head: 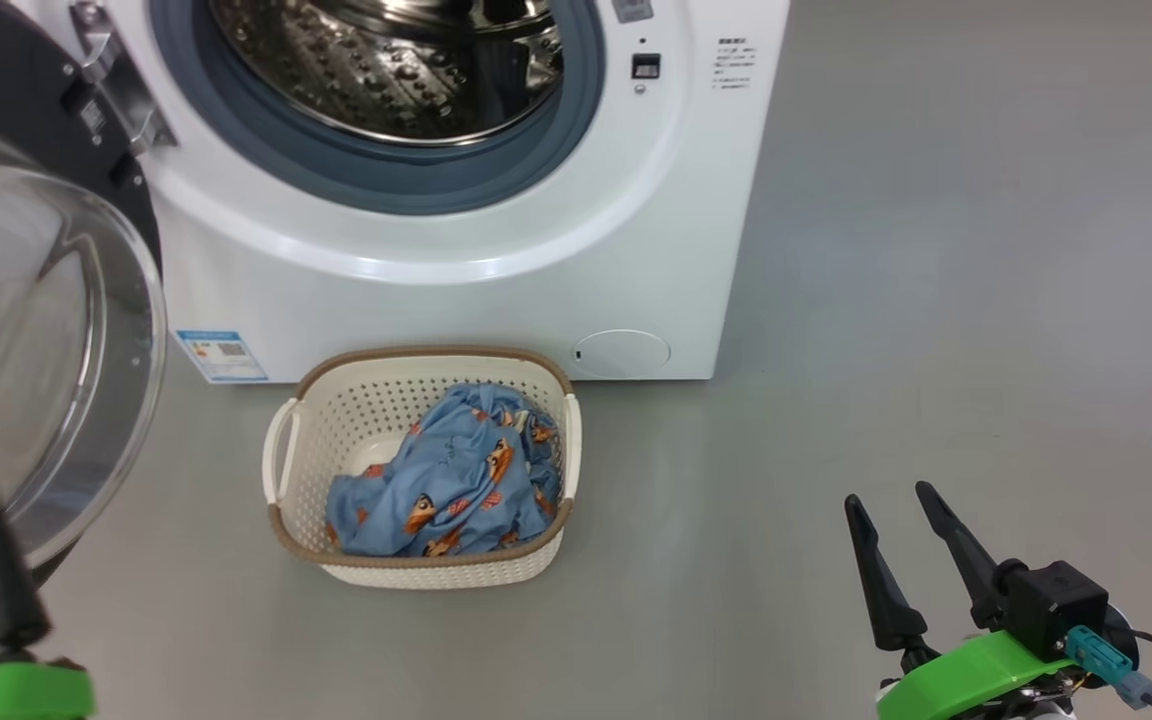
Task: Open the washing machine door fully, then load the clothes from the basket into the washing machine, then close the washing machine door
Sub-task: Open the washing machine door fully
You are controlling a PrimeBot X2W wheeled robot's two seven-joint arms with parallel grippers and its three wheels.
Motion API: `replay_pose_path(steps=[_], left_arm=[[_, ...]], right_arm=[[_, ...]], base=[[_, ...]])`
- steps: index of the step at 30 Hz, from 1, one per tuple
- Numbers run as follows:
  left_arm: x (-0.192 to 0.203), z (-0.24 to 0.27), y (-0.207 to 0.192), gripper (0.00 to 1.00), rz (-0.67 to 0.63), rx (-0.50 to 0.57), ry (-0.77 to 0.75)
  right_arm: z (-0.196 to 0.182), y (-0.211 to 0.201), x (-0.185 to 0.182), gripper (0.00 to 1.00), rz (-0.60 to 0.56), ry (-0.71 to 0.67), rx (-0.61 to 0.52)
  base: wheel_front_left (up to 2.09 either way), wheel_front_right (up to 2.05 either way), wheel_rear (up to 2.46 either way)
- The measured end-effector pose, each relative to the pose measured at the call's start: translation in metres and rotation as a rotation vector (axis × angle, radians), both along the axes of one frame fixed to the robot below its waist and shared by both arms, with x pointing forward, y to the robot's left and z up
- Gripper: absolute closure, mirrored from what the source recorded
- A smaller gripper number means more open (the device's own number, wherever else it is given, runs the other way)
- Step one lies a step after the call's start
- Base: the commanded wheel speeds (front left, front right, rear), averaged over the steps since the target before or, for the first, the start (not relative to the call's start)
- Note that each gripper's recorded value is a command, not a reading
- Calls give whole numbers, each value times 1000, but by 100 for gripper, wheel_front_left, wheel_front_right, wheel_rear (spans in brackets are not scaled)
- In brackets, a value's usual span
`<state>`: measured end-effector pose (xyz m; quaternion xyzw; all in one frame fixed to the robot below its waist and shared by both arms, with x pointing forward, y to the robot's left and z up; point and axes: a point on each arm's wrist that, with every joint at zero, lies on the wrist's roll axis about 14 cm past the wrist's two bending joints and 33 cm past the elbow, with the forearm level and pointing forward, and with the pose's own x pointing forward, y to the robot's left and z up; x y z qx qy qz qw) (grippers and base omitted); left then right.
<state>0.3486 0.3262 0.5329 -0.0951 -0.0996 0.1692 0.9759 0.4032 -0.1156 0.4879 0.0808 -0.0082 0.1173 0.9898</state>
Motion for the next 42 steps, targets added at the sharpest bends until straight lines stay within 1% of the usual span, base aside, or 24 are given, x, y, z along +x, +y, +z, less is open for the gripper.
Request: replay_pose_path(steps=[6, 14, 19, 28, 33, 42], left_arm=[[8, -7, -44, 0, -151, 22, 29], [13, -17, -85, 0, -275, 4, 52], [12, -25, -98, 0, -314, -11, 73], [14, -25, -113, 0, -362, -31, 68], [12, -33, -112, 0, -368, -13, 99], [5, -34, -115, 0, -379, -10, 105]], right_arm=[[5, -15, -11, 0, -40, -13, -3], [18, -26, -18, 0, -74, -52, -10], [20, -34, -27, 0, -94, -58, -17], [25, -41, -35, 0, -115, -77, -43], [28, -46, -37, 0, -130, -87, -43], [29, -50, -43, 0, -140, -88, -43]], base=[[0, 0, 0], [0, 0, 0], [0, 0, 0], [0, 0, 0], [0, 0, 0], [0, 0, 0]])
